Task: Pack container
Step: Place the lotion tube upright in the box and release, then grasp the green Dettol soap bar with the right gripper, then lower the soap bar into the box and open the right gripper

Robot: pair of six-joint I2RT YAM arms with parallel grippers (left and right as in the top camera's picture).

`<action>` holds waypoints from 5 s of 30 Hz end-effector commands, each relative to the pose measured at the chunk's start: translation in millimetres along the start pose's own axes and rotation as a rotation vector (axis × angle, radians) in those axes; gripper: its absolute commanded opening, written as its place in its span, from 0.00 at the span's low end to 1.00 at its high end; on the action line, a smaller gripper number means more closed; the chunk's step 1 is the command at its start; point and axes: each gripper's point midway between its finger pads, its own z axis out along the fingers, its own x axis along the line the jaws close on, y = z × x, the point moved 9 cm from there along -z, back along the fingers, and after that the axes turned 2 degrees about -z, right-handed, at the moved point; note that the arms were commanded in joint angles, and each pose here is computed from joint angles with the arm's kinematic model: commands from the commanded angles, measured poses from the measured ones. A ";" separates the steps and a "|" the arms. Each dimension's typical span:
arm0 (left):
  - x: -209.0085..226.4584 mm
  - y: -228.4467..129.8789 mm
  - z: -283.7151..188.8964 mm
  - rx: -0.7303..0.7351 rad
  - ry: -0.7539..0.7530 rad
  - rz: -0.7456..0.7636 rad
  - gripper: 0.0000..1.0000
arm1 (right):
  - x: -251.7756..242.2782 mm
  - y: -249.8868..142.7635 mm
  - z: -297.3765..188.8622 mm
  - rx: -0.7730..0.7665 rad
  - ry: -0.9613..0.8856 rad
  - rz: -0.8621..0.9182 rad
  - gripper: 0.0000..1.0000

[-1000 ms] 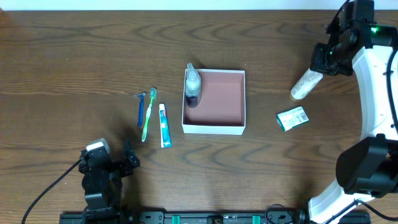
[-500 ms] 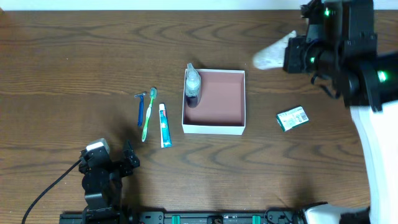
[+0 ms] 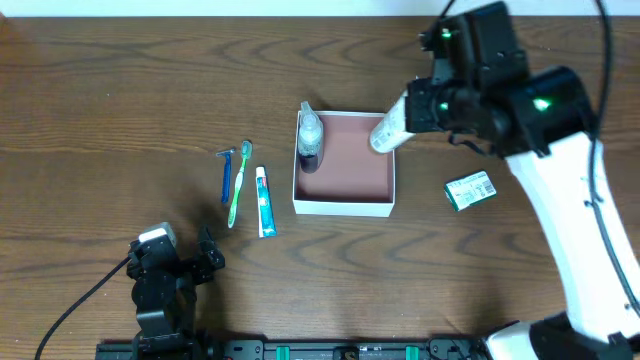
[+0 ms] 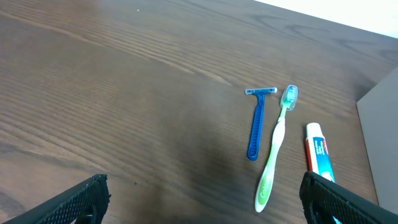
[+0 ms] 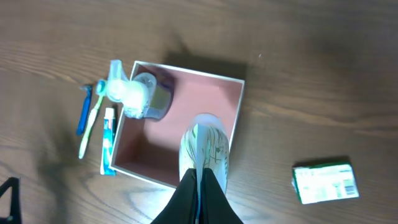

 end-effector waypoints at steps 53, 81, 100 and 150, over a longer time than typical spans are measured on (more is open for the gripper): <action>1.4 -4.9 2.5 0.010 0.009 0.022 0.98 | -74.1 -12.6 1.3 0.092 -0.327 0.073 0.99; 1.4 -4.9 2.5 0.010 0.009 0.022 0.98 | -182.7 -146.5 153.7 0.242 -0.462 0.920 0.91; 1.4 -4.9 2.5 0.010 0.009 0.022 0.98 | -192.2 -152.1 203.3 0.255 -0.426 0.979 0.76; 1.4 -4.9 2.5 0.010 0.009 0.023 0.98 | 14.2 -108.5 174.4 0.132 -0.128 0.299 0.29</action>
